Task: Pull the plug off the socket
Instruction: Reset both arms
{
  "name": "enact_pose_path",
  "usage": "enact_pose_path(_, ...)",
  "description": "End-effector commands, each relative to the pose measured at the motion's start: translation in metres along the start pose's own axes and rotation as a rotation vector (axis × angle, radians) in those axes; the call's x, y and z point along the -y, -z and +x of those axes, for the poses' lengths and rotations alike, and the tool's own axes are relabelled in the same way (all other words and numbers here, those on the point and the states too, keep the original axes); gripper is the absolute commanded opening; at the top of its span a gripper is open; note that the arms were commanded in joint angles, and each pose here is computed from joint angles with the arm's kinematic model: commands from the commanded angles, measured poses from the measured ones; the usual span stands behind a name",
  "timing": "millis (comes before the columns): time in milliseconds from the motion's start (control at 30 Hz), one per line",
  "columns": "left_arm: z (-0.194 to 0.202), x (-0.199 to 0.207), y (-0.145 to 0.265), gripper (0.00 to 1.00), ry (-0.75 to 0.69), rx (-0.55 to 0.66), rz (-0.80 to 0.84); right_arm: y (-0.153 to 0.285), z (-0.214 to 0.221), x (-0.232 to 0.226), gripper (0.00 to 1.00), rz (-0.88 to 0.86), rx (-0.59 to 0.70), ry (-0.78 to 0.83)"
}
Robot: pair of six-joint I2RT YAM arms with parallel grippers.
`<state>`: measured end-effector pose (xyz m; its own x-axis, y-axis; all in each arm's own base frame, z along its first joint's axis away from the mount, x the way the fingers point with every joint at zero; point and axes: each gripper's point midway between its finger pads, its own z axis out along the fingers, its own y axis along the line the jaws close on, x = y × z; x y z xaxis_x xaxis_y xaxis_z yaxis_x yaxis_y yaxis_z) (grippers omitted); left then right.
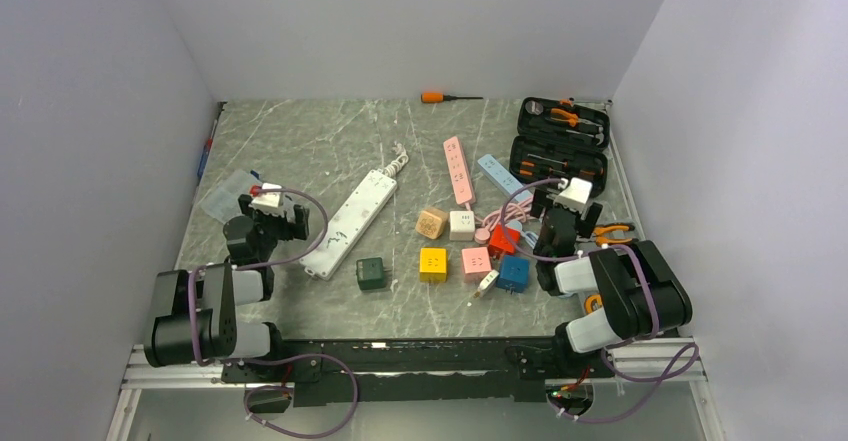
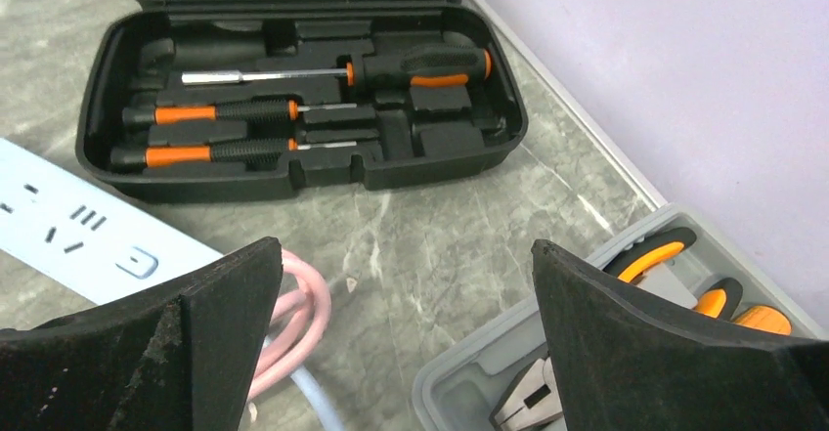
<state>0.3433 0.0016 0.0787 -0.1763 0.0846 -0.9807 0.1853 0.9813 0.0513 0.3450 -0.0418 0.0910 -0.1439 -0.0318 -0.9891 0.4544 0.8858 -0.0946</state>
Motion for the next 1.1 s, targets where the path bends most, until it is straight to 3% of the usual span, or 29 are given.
enact_pose_path(0, -0.05, -0.002, -0.008, 0.99, -0.07, 0.181, 0.016, -0.003, -0.027, 0.001, 1.0, 0.017, 0.097, -0.048)
enact_pose_path(233, -0.045, -0.001, -0.01, 0.99, -0.078, 0.144, 0.015, -0.037, -0.009, -0.014, 1.0, -0.129, -0.08, -0.072)
enact_pose_path(367, -0.046, -0.001, -0.01, 0.99, -0.077, 0.153, 0.011, -0.029, -0.009, -0.007, 1.0, -0.112, -0.046, -0.078)
enact_pose_path(500, -0.047, -0.001, -0.01, 0.99, -0.078, 0.16, 0.009, 0.012, -0.027, -0.009, 1.0, -0.169, 0.188, -0.073)
enact_pose_path(700, -0.048, -0.001, -0.01, 0.99, -0.077, 0.162, 0.009, -0.023, -0.006, -0.004, 1.0, -0.135, 0.001, -0.131)
enact_pose_path(1067, -0.047, -0.001, -0.01, 0.99, -0.077, 0.158, 0.009, -0.021, -0.01, 0.0, 1.0, -0.128, 0.026, -0.128)
